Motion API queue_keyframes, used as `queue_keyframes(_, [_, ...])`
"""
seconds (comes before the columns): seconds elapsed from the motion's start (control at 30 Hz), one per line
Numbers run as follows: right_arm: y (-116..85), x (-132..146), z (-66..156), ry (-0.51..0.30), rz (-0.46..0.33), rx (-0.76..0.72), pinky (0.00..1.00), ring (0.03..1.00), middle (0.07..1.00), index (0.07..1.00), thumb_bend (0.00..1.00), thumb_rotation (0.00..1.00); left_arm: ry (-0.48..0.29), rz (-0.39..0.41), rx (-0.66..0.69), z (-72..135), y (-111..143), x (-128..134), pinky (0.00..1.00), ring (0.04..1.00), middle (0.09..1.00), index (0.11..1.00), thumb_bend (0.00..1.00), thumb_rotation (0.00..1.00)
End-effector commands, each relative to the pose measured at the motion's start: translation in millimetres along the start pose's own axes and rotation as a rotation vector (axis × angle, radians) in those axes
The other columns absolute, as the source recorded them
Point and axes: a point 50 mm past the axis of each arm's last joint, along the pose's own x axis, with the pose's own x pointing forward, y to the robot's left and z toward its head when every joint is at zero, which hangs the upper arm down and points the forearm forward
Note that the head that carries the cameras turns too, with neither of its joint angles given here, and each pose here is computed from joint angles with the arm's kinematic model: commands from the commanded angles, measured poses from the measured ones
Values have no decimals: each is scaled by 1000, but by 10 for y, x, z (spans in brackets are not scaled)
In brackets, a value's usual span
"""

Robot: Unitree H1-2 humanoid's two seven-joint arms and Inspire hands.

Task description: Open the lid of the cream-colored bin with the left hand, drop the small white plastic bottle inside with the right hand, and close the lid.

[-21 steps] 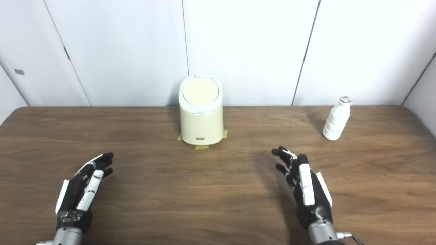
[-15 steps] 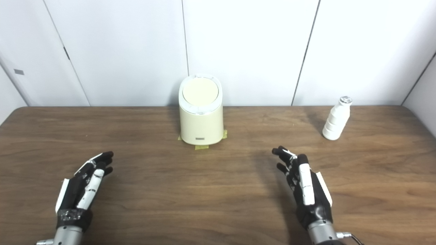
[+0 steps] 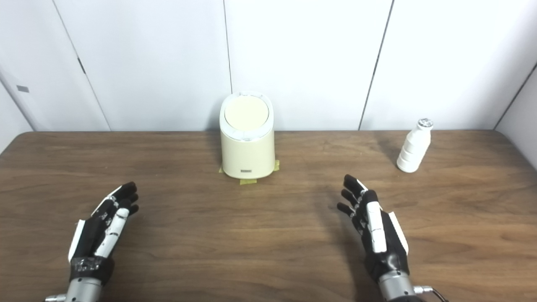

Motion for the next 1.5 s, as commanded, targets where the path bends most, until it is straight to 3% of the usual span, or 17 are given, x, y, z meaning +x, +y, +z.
queue_keyframes(0.0, [4, -7, 90, -46, 5, -7, 841, 926, 931, 907, 486, 1000, 56, 6, -42, -203, -102, -107, 857, 873, 874, 849, 465, 564])
queue_keyframes(0.33, [20, -32, 100, -47, -2, -6, 829, 913, 922, 901, 494, 1000, 50, -4, -61, -143, -122, -130, 867, 886, 883, 849, 447, 526])
queue_keyframes(0.53, [10, -64, 99, -60, 1, -7, 833, 913, 923, 902, 495, 1000, -1, -12, -42, 72, -132, -76, 850, 873, 873, 856, 419, 426])
queue_keyframes(0.67, [4, -75, 97, -62, -6, -3, 824, 915, 928, 905, 510, 1000, -30, -34, -33, 187, -179, -43, 844, 875, 875, 868, 421, 414])
queue_keyframes(0.97, [-10, 10, 162, -94, -8, -13, 827, 925, 935, 921, 499, 1000, -2, -33, -48, 324, -267, -127, 866, 894, 897, 879, 396, 330])
queue_keyframes(1.13, [51, 117, 207, -116, -1, 7, 820, 933, 940, 929, 554, 1000, -10, -25, -43, 374, -280, -111, 864, 890, 901, 891, 421, 250])
queue_keyframes(1.47, [80, 151, 131, -118, -3, 20, 832, 928, 940, 929, 550, 1000, -133, -73, 21, 869, -315, 286, 813, 871, 877, 881, 457, 286])
